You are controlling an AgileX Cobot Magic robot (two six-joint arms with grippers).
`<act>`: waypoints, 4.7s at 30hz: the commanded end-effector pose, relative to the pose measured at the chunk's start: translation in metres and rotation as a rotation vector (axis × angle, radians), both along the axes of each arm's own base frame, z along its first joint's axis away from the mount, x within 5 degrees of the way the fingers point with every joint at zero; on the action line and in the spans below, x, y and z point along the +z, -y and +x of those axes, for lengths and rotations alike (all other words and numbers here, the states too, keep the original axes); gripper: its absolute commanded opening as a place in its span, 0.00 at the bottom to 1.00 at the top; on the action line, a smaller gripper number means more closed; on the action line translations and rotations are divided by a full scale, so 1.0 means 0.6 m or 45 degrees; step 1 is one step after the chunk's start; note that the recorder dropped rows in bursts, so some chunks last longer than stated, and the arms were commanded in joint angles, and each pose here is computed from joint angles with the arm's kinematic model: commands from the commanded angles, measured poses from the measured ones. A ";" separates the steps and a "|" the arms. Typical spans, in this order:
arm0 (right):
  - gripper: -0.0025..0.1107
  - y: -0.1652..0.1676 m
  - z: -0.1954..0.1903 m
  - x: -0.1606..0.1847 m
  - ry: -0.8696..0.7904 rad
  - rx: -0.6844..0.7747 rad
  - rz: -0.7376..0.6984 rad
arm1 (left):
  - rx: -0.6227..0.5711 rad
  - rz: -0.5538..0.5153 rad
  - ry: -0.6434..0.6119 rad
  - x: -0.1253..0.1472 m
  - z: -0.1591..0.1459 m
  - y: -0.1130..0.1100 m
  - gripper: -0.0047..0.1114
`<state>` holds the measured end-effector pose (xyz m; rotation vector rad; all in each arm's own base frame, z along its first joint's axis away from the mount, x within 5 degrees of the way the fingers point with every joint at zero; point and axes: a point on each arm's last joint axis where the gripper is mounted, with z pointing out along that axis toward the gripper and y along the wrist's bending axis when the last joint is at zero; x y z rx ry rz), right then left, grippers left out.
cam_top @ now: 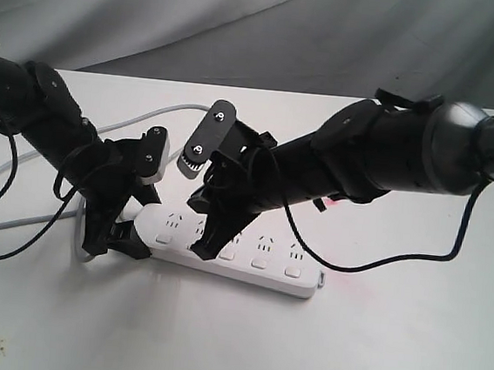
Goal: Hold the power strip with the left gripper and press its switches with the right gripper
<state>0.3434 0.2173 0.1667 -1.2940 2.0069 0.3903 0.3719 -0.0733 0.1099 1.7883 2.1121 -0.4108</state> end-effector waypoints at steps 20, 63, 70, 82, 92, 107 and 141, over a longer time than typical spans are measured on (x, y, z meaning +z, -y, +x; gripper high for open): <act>0.43 -0.027 -0.008 0.002 0.032 -0.021 0.019 | 0.014 -0.008 0.000 0.000 0.002 0.004 0.67; 0.50 -0.057 0.032 -0.070 0.170 0.164 -0.040 | 0.014 -0.008 0.000 0.000 0.002 0.004 0.67; 0.50 -0.056 0.032 -0.080 0.161 0.174 -0.058 | 0.012 -0.008 0.001 0.000 0.002 0.004 0.67; 0.50 -0.055 0.031 -0.092 0.161 0.199 -0.096 | 0.014 -0.008 0.000 0.000 0.002 0.004 0.67; 0.50 -0.051 0.031 -0.109 0.175 0.244 -0.167 | 0.014 -0.008 0.000 0.000 0.002 0.004 0.67; 0.50 -0.043 0.027 -0.140 0.160 0.269 -0.252 | 0.013 -0.008 0.001 0.000 0.002 0.004 0.67; 0.50 -0.004 -0.003 -0.050 0.290 0.174 -0.283 | 0.013 -0.008 0.001 0.000 0.002 0.004 0.67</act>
